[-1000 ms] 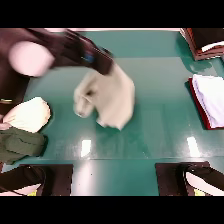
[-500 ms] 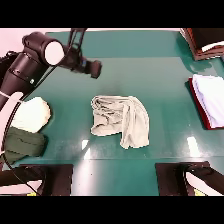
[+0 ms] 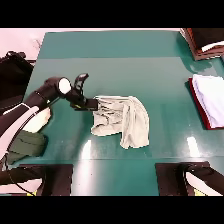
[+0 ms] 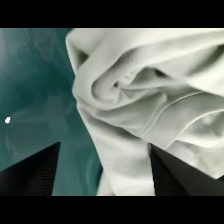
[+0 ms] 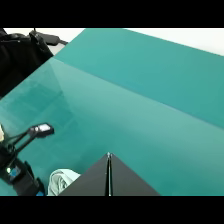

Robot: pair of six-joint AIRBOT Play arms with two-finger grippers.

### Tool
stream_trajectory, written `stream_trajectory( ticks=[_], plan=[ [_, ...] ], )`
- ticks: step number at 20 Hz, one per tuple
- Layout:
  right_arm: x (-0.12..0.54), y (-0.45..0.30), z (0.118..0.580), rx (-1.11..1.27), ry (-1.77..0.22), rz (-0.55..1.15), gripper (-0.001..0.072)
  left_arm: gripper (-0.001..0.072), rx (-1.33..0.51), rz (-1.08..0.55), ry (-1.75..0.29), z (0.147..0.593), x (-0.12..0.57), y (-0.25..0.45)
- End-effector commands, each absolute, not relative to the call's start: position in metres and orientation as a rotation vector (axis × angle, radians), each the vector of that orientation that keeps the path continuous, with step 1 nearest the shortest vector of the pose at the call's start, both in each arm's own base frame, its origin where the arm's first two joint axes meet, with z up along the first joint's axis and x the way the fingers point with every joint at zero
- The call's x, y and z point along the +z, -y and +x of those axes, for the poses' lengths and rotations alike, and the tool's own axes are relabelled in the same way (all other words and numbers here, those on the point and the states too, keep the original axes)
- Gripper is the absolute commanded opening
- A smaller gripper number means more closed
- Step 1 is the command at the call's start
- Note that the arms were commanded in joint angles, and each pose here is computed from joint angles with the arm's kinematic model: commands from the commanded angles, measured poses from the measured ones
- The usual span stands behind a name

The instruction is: Fold the shirts.

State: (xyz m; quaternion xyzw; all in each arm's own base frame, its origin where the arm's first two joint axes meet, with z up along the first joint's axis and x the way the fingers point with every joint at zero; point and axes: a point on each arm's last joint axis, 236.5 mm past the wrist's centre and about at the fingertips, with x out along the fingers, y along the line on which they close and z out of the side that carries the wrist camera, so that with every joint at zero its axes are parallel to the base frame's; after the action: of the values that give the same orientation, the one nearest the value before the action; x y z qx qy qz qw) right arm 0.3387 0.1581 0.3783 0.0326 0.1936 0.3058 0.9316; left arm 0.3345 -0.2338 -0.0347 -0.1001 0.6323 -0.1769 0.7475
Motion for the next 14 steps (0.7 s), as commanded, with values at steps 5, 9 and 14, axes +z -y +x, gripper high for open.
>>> stream_trajectory(
  ticks=[5, 9, 14],
  plan=[
    [0.369, -0.159, 0.347, 0.623, -0.422, 0.071, 0.0018, 0.0636, -0.539, -0.224, -1.451, 0.287, -0.062, 0.270],
    [0.353, -0.158, 0.339, 0.636, -0.493, 0.052, 0.0019, 0.0099, -0.511, -0.216, -1.468, 0.289, -0.062, 0.257],
    [0.226, -0.101, 0.316, 0.519, -0.940, 0.154, 0.0019, 0.0026, -0.443, -0.234, -1.422, 0.334, -0.033, 0.213]
  ],
)
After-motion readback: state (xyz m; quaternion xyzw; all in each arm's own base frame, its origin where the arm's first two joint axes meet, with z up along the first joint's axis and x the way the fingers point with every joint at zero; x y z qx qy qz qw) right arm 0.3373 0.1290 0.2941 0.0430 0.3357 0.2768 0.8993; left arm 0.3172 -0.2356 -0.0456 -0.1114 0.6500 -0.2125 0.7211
